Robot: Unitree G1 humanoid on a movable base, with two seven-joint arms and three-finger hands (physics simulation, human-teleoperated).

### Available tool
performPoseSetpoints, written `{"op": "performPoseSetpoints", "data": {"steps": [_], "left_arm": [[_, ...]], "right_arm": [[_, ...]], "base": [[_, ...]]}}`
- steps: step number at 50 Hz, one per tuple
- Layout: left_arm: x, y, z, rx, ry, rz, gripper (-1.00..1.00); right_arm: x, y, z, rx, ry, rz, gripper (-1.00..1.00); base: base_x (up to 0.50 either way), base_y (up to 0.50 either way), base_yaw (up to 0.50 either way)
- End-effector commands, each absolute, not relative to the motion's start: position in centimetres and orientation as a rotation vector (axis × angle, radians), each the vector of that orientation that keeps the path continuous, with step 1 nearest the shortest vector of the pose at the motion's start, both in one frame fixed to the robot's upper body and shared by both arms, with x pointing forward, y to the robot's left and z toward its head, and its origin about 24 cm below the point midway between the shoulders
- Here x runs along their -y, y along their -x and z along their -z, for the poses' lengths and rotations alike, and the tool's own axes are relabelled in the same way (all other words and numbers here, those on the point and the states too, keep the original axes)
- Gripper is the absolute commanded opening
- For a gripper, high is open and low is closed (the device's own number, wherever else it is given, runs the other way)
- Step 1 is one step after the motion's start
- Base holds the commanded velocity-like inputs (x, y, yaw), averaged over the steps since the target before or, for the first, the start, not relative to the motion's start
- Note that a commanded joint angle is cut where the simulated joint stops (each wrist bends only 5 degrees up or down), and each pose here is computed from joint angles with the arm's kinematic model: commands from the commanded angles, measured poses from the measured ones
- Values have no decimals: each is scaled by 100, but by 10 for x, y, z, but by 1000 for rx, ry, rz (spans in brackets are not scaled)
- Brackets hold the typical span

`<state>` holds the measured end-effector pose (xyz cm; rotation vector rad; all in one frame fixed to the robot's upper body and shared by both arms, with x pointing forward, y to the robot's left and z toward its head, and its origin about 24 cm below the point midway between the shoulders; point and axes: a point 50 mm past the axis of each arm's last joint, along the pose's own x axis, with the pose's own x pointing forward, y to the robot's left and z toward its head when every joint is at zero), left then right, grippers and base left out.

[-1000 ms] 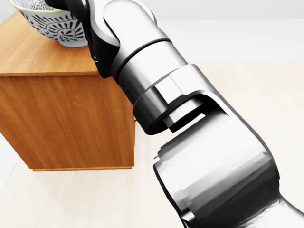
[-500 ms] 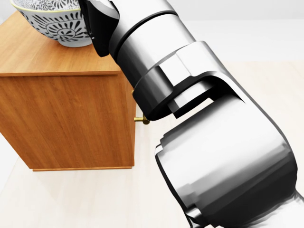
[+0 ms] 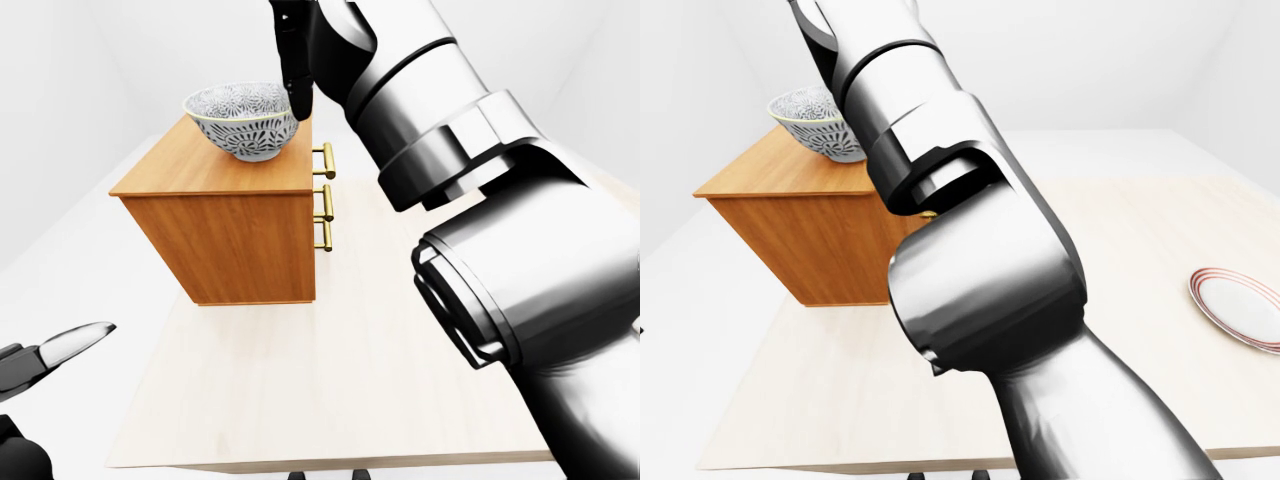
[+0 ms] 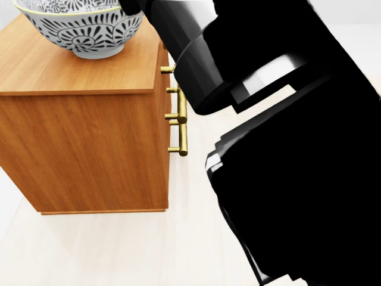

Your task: Put the bowl on top of the cabinet.

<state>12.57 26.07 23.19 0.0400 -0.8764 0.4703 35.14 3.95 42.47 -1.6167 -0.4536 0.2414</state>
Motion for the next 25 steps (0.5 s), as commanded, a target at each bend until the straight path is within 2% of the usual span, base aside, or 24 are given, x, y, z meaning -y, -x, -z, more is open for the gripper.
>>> {"op": "performPoseSetpoints", "data": {"steps": [1, 15, 25], "left_arm": [[-261, -124, -234, 891, -38, -470, 100], [-261, -125, -233, 883, -36, -468, 100], [-260, -126, -233, 884, -39, -466, 100]], "right_arm": [[-28, -339, -459, 508, 1623, -126, 100], [28, -349, -480, 485, 1437, -20, 100], [55, -352, -487, 454, 1387, 22, 100]], "base": [[0, 0, 0], [0, 0, 0], [0, 0, 0]]}}
